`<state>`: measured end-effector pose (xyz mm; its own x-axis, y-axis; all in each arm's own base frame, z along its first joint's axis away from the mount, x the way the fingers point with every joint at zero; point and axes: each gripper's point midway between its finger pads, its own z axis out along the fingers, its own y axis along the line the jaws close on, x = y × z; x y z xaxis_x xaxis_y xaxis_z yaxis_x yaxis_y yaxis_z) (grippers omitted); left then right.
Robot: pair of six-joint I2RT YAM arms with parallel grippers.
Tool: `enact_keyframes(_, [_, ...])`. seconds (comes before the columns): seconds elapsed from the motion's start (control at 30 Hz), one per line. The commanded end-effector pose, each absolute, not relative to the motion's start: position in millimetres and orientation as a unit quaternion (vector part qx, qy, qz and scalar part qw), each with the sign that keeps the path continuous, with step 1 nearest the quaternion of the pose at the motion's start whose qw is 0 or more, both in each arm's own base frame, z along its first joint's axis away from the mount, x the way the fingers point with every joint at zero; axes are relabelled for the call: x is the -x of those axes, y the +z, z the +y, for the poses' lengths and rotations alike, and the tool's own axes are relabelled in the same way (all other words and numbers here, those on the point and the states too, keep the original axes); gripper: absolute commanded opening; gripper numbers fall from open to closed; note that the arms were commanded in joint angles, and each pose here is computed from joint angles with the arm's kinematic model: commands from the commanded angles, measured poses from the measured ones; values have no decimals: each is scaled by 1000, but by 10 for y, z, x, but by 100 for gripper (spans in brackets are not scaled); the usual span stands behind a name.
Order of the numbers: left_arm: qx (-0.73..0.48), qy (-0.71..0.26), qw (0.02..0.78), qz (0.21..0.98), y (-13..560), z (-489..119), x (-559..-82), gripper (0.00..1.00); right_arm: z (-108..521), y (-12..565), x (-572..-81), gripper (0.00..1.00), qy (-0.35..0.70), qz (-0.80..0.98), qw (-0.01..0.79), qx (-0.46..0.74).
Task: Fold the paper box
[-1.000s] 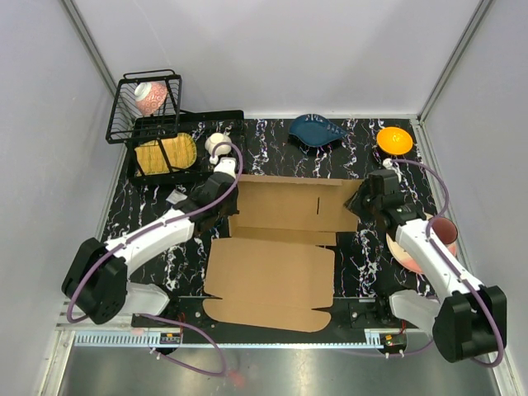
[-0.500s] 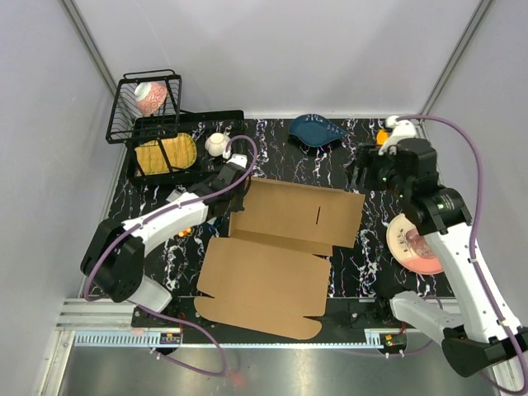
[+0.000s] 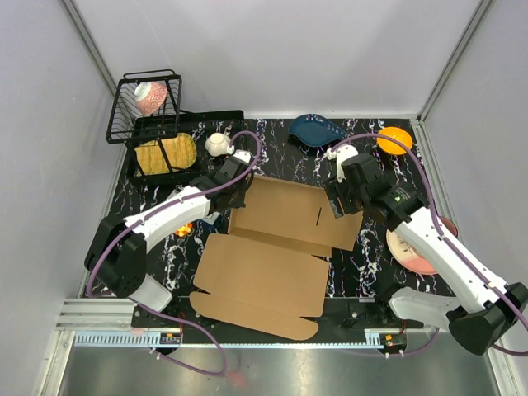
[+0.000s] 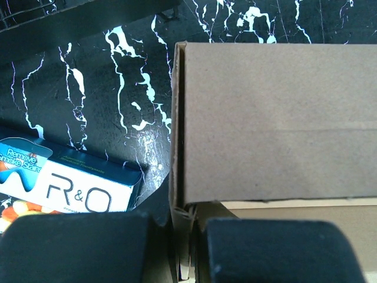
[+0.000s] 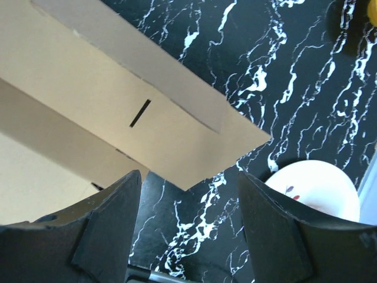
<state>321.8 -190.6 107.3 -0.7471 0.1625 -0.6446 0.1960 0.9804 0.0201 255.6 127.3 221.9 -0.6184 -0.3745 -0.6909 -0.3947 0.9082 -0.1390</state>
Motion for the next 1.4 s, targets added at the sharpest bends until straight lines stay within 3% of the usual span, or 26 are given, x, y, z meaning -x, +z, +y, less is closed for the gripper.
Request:
enact_keyframes(0.0, [-101,-39,366,924,1289,-1943,-3276,0,1174,2300,-2745,72,-48,887,405,218])
enact_keyframes(0.57, [-127,-56,380,915,1492,-1938,-3202,0,1353,2062,-3105,65,-112,879,385,259])
enact_keyframes(0.97, [-121,-62,377,916,1458,-1953,-3176,0,1463,2027,-3125,28,-85,883,389,249])
enact_keyframes(1.37, [-79,-97,414,902,1505,-2090,-3215,0,1671,2010,-3097,17,-14,906,391,161])
